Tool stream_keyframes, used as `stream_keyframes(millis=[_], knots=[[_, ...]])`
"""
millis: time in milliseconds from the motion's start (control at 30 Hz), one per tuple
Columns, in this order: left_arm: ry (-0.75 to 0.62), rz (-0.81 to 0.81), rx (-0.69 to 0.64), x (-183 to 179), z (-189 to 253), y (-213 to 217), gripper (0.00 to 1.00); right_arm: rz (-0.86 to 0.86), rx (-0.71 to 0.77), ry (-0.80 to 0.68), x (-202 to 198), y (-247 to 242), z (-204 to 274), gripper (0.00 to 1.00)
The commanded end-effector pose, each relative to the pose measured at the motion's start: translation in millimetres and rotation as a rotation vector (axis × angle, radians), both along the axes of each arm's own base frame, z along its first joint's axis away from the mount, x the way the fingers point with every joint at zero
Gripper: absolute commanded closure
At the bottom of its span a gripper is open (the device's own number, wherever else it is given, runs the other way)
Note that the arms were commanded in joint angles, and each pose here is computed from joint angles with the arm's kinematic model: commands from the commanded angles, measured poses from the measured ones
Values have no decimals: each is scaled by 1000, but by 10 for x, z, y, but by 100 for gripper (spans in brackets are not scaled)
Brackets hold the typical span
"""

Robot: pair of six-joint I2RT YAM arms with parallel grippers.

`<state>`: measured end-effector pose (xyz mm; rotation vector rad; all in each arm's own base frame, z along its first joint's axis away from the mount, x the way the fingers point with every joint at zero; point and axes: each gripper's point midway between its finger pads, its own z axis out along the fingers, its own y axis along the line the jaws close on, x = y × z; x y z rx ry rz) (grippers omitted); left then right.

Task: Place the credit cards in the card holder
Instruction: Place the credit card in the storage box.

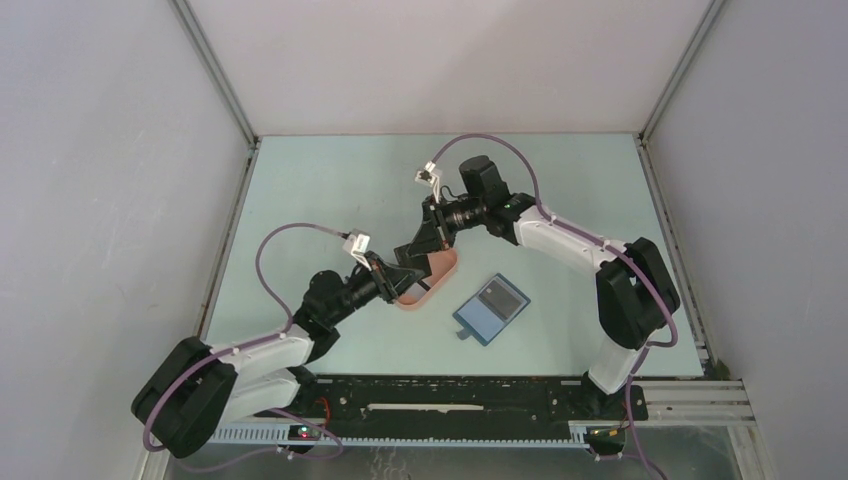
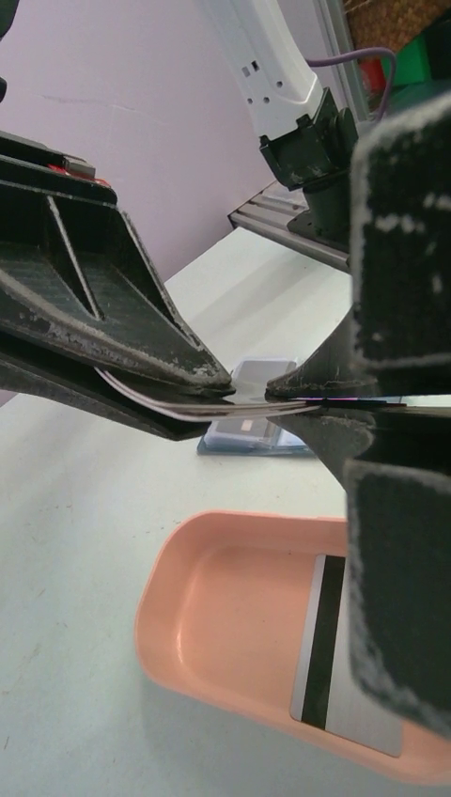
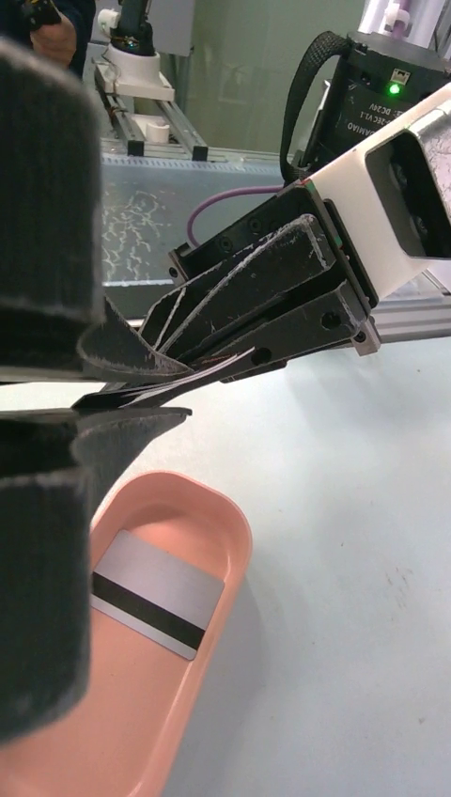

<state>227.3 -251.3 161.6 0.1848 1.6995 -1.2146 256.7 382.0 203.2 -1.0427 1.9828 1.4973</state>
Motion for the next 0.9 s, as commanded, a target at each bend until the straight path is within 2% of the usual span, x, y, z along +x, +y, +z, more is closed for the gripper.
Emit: stream_keyframes(millis=[0, 67, 133, 200, 267, 333, 500, 667, 800, 867], knots=[[-65, 20, -13, 41, 172, 5, 100, 5, 26, -29, -55, 29, 193, 94], [-62, 12, -12, 26, 175, 1, 98, 22, 37, -28, -73, 20, 215, 98], [-60, -5, -12, -3, 173, -6, 77, 50, 58, -20, -96, -2, 244, 98], [-64, -30, -15, -51, 180, -14, 61, 96, 91, -10, -140, -28, 298, 98], [-74, -58, -21, -103, 194, -5, 53, 157, 130, -11, -207, -57, 357, 98], [-90, -92, -27, -162, 228, 5, 51, 232, 172, -20, -311, -91, 405, 98], [-123, -166, -26, -288, 276, 3, 52, 352, 234, -35, -497, -153, 480, 98], [-123, -204, -32, -325, 290, -33, 57, 398, 252, -40, -607, -136, 517, 98], [-134, -240, -61, -352, 359, -80, 81, 387, 242, -37, -604, -104, 500, 97], [-130, -253, -71, -356, 369, -102, 98, 371, 234, -39, -574, -98, 489, 95]])
